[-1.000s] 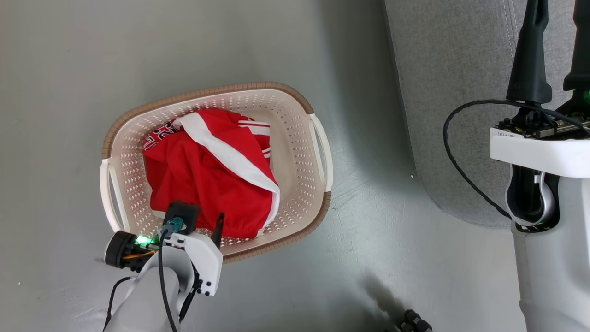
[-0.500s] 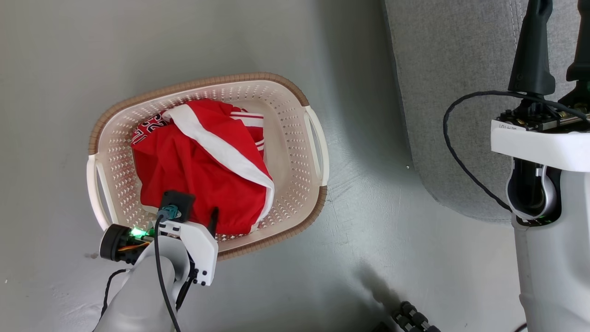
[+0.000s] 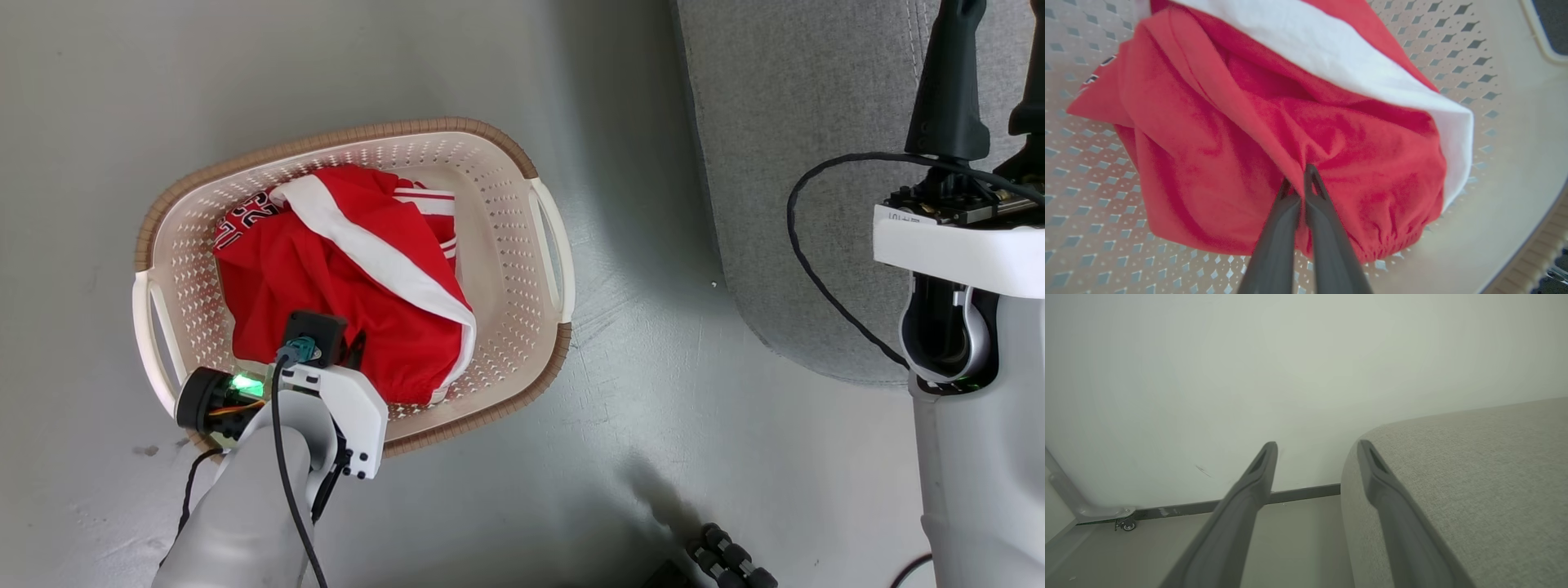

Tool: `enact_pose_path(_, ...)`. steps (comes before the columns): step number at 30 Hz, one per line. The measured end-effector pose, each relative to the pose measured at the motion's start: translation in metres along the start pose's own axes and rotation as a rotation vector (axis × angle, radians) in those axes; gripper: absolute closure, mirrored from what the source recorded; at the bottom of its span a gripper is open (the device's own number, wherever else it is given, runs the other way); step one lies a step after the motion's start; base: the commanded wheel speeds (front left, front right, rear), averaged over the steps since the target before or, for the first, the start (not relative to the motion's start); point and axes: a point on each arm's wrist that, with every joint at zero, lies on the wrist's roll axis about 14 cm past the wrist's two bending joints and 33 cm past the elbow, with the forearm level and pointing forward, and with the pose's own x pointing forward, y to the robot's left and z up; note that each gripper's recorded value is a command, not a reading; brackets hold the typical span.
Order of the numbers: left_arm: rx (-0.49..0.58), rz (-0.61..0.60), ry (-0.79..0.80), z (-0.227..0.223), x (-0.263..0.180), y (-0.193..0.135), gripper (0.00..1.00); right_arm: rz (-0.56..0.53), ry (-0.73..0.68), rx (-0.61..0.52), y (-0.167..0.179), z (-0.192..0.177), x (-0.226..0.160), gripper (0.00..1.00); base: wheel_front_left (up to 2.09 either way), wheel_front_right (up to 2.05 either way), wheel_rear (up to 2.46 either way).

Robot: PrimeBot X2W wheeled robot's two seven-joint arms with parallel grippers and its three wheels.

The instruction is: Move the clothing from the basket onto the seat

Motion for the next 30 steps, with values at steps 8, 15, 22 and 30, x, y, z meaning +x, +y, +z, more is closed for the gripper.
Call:
enact_pose_path(8, -0.052, 0.032, -0.057, 0.011, -0.004, 0.008, 1.00, 0.000, -0.013, 0.016, 0.001, 0.006, 0.001, 0.00, 0.00, 0.00, 0.00)
enact_pose_path(15, -0.050, 0.050, -0.111, 0.026, -0.010, 0.014, 1.00, 0.000, -0.029, 0.031, 0.003, 0.012, 0.001, 0.00, 0.00, 0.00, 0.00)
enact_pose_path(22, -0.026, 0.063, -0.191, 0.052, -0.018, 0.018, 1.00, 0.002, -0.039, 0.042, 0.005, 0.019, 0.001, 0.00, 0.00, 0.00, 0.00)
enact_pose_path(30, 0.020, 0.073, -0.279, 0.082, -0.032, 0.020, 1.00, 0.024, -0.064, 0.048, 0.014, 0.030, 0.002, 0.00, 0.00, 0.00, 0.00)
